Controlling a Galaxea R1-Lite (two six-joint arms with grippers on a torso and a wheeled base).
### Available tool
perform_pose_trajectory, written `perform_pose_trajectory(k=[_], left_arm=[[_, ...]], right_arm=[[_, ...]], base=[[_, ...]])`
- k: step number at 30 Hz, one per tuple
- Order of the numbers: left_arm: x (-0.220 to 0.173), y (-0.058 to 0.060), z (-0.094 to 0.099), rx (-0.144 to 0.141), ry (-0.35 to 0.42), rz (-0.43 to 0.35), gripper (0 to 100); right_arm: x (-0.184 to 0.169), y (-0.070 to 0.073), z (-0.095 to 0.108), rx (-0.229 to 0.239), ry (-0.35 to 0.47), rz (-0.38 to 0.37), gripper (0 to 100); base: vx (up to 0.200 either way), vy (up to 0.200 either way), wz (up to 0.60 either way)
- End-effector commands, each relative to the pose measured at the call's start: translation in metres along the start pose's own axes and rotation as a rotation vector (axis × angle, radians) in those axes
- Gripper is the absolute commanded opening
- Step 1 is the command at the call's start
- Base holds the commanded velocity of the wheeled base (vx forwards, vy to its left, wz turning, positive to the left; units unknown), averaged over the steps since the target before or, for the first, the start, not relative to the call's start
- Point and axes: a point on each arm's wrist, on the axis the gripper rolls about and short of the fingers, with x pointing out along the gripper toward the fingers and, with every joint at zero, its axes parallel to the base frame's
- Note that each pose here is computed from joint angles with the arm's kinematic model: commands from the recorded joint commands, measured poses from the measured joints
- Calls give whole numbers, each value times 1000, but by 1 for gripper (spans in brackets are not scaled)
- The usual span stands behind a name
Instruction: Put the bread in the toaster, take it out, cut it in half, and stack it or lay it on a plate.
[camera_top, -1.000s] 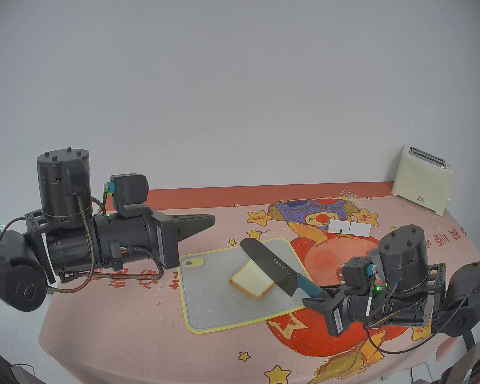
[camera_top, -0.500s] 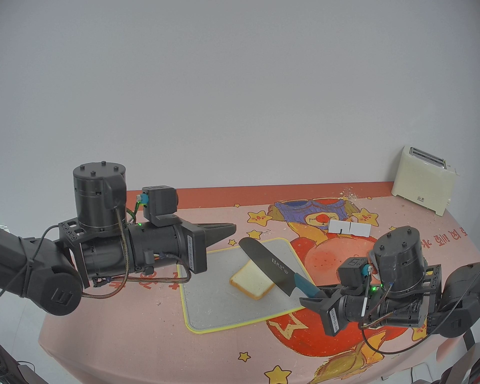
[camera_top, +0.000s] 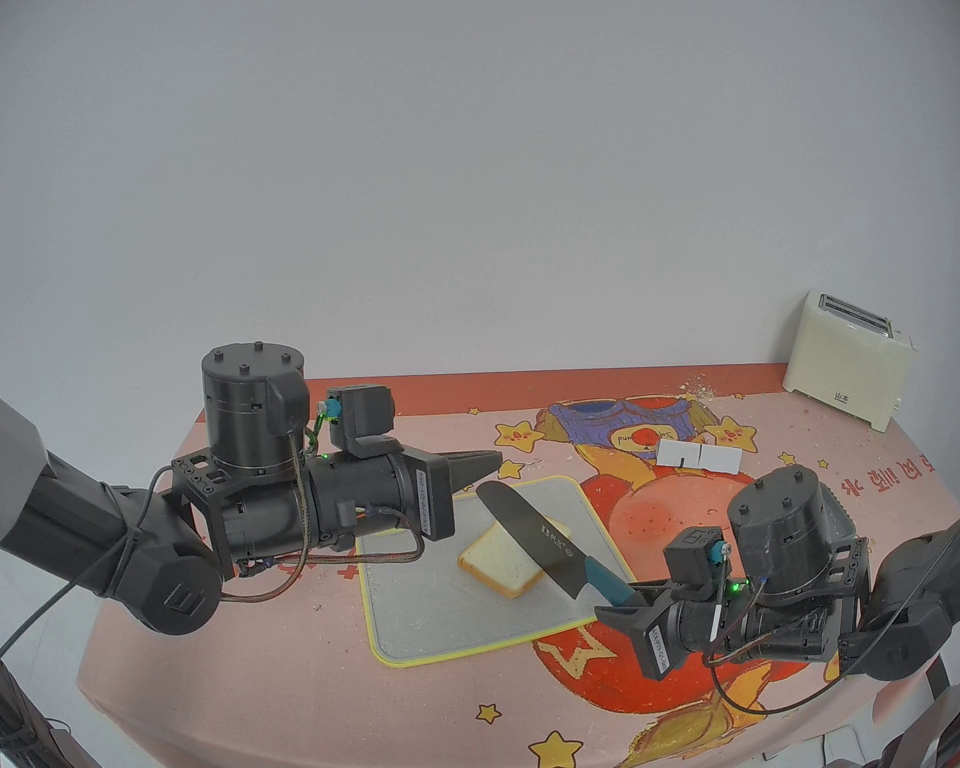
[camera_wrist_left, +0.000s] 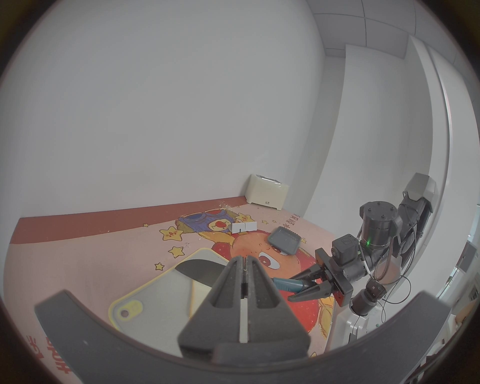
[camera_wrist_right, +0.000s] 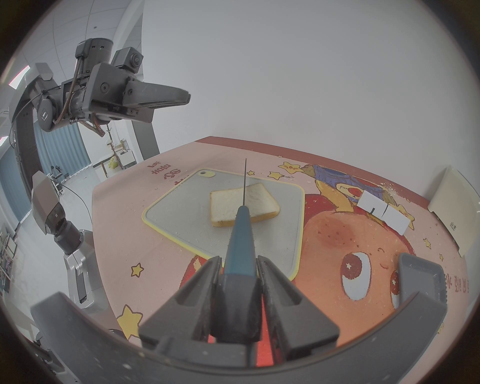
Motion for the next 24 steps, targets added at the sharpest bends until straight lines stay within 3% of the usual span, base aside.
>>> perform_pose_trajectory(k=[1, 11, 24], left_arm=[[3, 1, 2, 0, -9, 14, 0], [30, 11, 5, 1, -20, 22, 0], [68, 36, -10, -15, 14, 46, 0]], right_arm=[[2, 3, 4, -4, -10, 0, 0], [6, 2, 2, -3, 6, -4, 0], [8, 6, -2, -12, 21, 4, 0]], base=[[0, 0, 0], [0, 0, 0], [0, 0, 0]])
